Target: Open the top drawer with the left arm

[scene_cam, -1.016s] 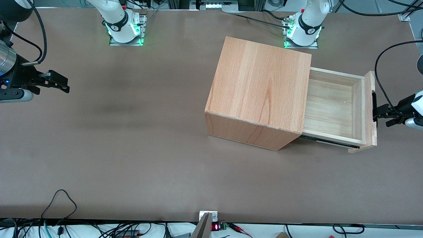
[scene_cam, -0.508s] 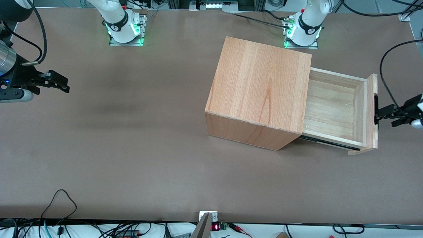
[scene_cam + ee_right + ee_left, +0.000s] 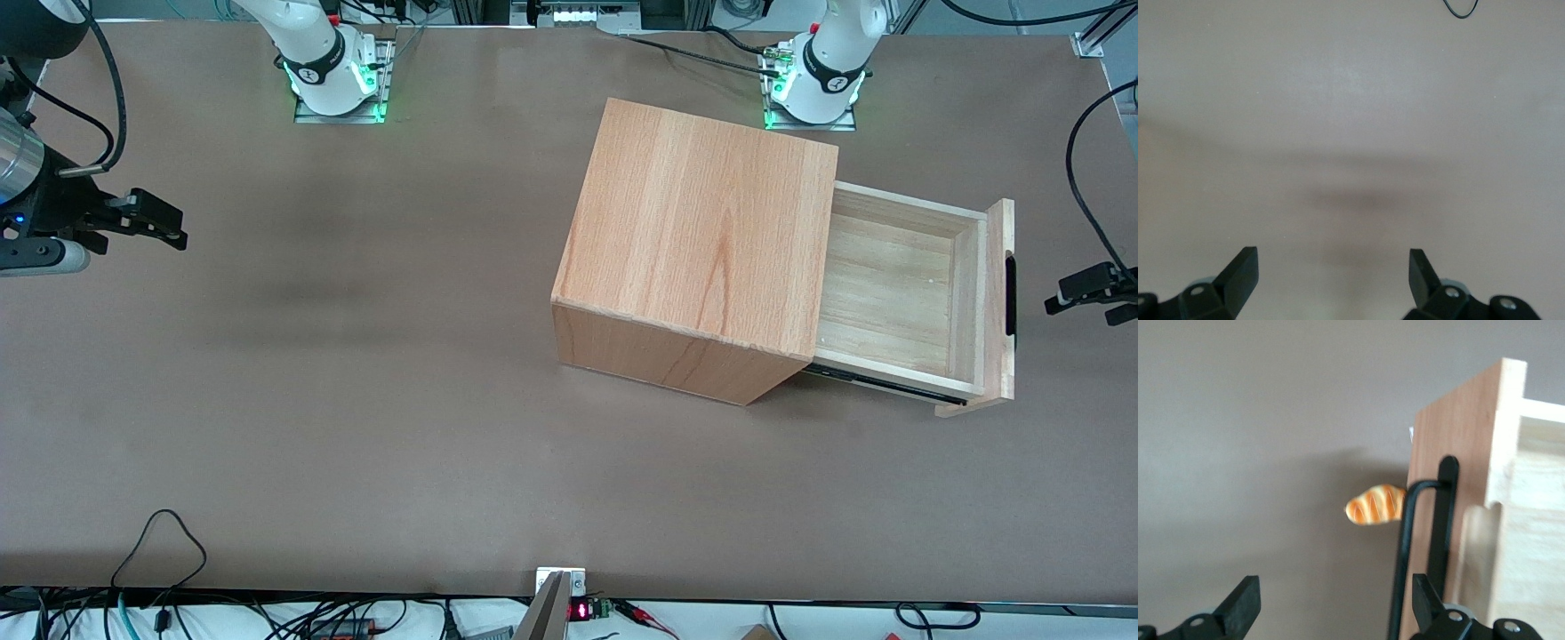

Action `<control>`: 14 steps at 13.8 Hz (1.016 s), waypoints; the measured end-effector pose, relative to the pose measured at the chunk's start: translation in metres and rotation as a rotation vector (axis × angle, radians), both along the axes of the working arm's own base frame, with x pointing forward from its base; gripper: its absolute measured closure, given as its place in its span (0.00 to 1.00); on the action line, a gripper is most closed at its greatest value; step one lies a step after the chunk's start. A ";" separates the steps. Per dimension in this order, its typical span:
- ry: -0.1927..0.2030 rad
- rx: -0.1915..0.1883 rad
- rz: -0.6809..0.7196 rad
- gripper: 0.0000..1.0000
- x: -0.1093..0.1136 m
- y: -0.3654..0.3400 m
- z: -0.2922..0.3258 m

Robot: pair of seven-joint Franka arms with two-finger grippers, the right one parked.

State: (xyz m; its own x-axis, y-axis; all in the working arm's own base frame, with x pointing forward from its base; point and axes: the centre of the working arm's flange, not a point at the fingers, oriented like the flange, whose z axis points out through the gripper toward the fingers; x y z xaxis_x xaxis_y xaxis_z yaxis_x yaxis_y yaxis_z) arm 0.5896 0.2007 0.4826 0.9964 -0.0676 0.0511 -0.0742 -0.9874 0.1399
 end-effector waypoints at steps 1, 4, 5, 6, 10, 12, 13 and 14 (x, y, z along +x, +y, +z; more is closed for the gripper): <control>0.028 0.018 0.024 0.00 -0.002 -0.009 0.018; 0.067 0.060 0.089 0.00 -0.011 -0.042 0.075; 0.072 0.061 0.102 0.00 -0.016 -0.052 0.088; 0.078 0.058 0.114 0.00 -0.022 -0.061 0.099; 0.094 0.071 0.172 0.00 -0.051 -0.100 0.145; 0.090 0.073 0.195 0.00 -0.064 -0.121 0.164; 0.088 0.074 0.203 0.00 -0.069 -0.131 0.168; 0.089 0.077 0.210 0.00 -0.073 -0.141 0.171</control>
